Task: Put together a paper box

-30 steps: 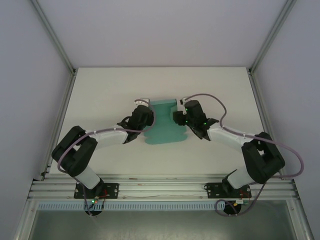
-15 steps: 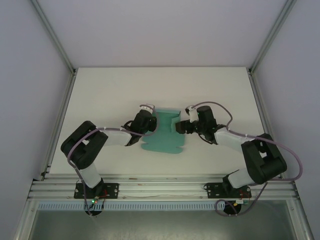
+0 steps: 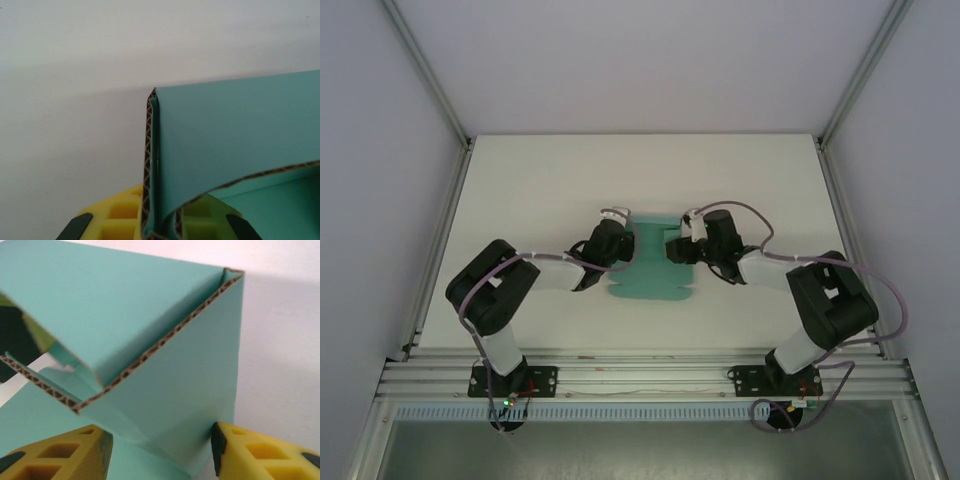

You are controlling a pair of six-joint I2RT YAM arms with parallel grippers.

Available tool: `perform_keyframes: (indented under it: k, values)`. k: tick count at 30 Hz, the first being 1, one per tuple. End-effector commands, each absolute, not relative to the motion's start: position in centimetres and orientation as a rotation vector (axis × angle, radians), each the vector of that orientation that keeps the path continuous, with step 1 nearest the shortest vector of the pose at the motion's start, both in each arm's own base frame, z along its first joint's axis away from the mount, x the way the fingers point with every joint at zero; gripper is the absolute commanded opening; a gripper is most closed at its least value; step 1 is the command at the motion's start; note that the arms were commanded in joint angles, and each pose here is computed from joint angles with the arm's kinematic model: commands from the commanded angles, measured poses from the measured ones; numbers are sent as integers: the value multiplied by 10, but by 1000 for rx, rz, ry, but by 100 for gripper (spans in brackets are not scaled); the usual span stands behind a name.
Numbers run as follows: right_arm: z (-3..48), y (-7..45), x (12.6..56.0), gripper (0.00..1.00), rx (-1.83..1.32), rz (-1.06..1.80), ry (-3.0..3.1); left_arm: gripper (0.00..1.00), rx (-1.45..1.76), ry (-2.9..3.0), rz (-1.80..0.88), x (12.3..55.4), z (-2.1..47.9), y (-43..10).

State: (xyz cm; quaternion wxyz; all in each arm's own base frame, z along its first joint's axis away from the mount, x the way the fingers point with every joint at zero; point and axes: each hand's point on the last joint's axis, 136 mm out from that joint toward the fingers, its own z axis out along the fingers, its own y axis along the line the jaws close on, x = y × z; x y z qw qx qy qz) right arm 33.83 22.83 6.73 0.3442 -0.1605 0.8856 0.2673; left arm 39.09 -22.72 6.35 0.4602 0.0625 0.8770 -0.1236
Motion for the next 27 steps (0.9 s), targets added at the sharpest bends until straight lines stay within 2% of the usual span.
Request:
perform_keyframes:
  k: [1, 7, 11, 13, 17, 21, 27]
  values:
    - [71, 230, 366, 48, -338, 517, 2254, 0, 227, 2198, -336, 384, 51, -243]
    - [58, 214, 386, 23, -170, 330, 2253, 0, 230, 2206, -325, 383, 49, -244]
    - [60, 190, 396, 14, 9, 200, 2227, 0, 217, 2213, -314, 383, 48, -242]
    - [58, 181, 396, 13, 54, 143, 2232, 0, 196, 2221, -289, 384, 48, -237]
    - [49, 153, 394, 0, 181, -63, 2269, 0, 134, 2244, -250, 384, 48, -229]
    - [43, 116, 384, 0, 314, -375, 2298, 0, 45, 2260, -213, 385, 50, -219]
    - [49, 81, 376, 0, 477, -667, 2210, 0, -5, 2268, -167, 386, 48, -211]
